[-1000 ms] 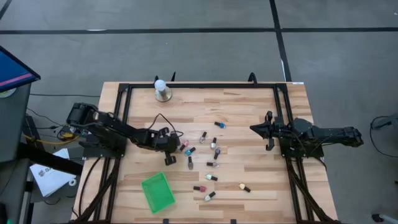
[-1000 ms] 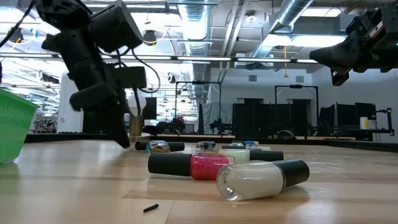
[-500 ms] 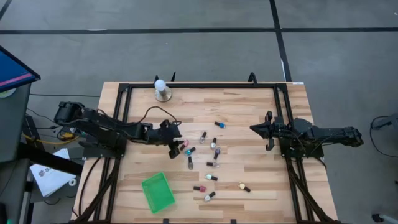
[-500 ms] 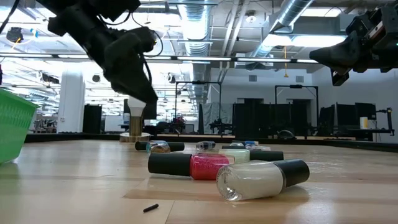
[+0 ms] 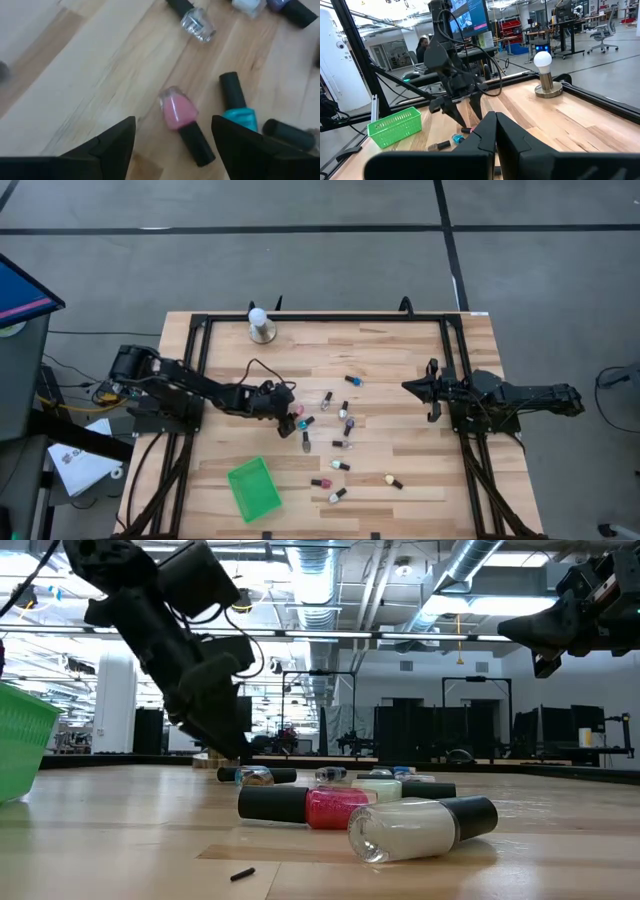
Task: Pick & Place Nail Polish
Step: Put the black pink nail polish bottle into the green basket
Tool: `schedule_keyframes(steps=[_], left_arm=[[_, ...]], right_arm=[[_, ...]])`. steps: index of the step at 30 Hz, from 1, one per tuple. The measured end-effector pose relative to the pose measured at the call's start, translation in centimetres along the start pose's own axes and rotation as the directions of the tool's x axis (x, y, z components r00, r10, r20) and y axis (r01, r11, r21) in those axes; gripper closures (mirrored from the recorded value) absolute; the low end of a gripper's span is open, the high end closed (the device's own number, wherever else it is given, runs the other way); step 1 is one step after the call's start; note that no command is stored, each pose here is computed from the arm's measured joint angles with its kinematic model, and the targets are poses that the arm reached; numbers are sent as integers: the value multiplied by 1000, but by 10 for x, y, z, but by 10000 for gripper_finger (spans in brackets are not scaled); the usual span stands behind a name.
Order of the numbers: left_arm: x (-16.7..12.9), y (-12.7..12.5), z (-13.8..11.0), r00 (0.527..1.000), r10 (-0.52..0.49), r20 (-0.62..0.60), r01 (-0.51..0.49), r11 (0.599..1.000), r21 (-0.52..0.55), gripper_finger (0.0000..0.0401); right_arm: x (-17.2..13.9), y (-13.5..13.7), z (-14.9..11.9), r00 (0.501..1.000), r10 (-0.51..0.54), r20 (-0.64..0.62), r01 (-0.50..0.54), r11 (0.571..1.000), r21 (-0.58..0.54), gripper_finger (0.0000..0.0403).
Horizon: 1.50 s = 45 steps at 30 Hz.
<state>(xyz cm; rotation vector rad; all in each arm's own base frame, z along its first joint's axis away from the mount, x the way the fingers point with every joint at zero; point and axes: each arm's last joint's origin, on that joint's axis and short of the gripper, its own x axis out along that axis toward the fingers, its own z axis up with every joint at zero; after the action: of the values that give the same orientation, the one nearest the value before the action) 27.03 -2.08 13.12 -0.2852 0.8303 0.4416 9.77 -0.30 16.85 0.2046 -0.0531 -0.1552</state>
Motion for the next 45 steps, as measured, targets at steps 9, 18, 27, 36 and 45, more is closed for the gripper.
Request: schedule_keyframes(steps=[9,18,27,36,45], left_arm=[[9,0,-6,999,21,-36,-21,1000,17,170],[19,1,-14,996,60,-69,-57,997,45,208],[19,0,-15,996,26,-87,-15,992,123,312],[14,0,-11,995,-18,-94,27,994,103,349],[-34,8,15,994,-102,26,100,994,48,346]], right_arm=[[0,0,0,1000,0,0,0,1000,0,403],[0,0,0,1000,0,0,0,1000,0,403],[0,0,0,1000,0,-1,0,1000,0,403],[0,0,0,1000,0,0,0,1000,0,403],[0,0,0,1000,0,-1,0,1000,0,403]])
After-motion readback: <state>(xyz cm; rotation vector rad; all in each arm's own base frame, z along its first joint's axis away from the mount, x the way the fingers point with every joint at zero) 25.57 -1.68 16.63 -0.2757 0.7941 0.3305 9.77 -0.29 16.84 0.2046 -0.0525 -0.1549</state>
